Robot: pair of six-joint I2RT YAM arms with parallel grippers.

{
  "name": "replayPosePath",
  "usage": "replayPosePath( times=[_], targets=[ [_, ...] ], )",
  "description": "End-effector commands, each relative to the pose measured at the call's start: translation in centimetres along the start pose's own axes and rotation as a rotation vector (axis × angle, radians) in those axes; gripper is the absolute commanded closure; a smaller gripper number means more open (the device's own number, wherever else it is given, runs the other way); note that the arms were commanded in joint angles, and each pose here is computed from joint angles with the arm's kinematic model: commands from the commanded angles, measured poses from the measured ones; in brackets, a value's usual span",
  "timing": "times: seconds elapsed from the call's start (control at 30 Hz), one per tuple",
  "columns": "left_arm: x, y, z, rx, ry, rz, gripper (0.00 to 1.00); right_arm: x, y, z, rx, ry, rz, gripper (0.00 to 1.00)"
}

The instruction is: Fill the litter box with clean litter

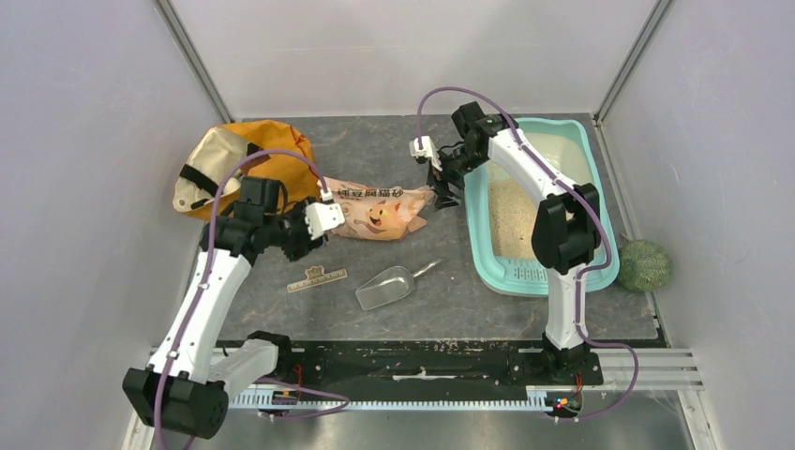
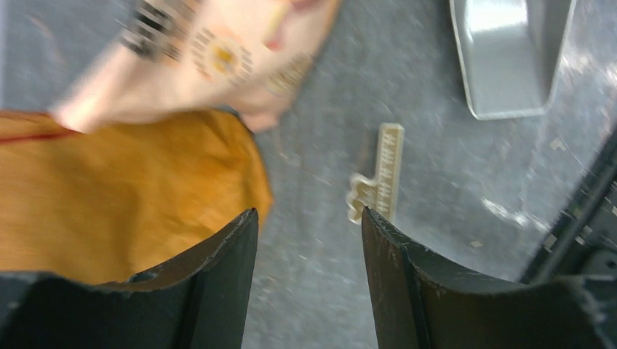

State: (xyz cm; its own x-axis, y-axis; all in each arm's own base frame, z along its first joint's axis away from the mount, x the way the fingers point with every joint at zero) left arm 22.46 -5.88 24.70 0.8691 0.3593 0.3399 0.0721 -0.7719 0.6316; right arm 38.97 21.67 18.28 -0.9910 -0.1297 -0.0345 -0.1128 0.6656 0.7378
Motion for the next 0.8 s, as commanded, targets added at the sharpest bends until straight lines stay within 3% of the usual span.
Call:
replayPosePath(
  times=[0.0,0.23,0.5,0.67,0.77],
  targets=[
    [-3.9,-4.4,1.0,0.196,-0.154,-0.159,0.39,-0.1,1.8,-1.2,-0.035,-0.026,-0.012,0.15],
    [-4.7,-7.5,4.4,0.287,-0.189,-0.247,0.36,-1.3,3.9,-3.8,-0.099,-0.128,0.096,0.07],
    [-5.6,-11.0,7.7,0.352,-0.237,-0.198,0.37,-1.3,6.0,-7.6,-0.205,-0.237,0.26,0.03],
    [-3.5,-12.1,10.0,0.386,-0.125,-0.194,0.36,-1.0,6.9,-9.7,-0.248,-0.281,0.325,0.03],
    [-3.5,-12.5,10.7,0.39,-0.151,-0.172,0.34,-0.5,7.3,-10.6,-0.263,-0.29,0.34,0.03]
  ],
)
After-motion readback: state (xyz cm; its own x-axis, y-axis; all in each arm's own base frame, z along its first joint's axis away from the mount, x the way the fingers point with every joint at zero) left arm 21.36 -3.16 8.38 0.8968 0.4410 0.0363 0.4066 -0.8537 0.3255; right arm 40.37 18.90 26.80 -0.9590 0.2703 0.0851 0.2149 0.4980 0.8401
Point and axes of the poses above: each gripper's point midway between its finger pads, its own z axis out along the fingers, its own x axis along the line the jaws close on, y = z × x, the point moved 6 cm from there along -z, back along the fingers, and after that the axes turned 2 degrees about -z, right-handed, at the moved point
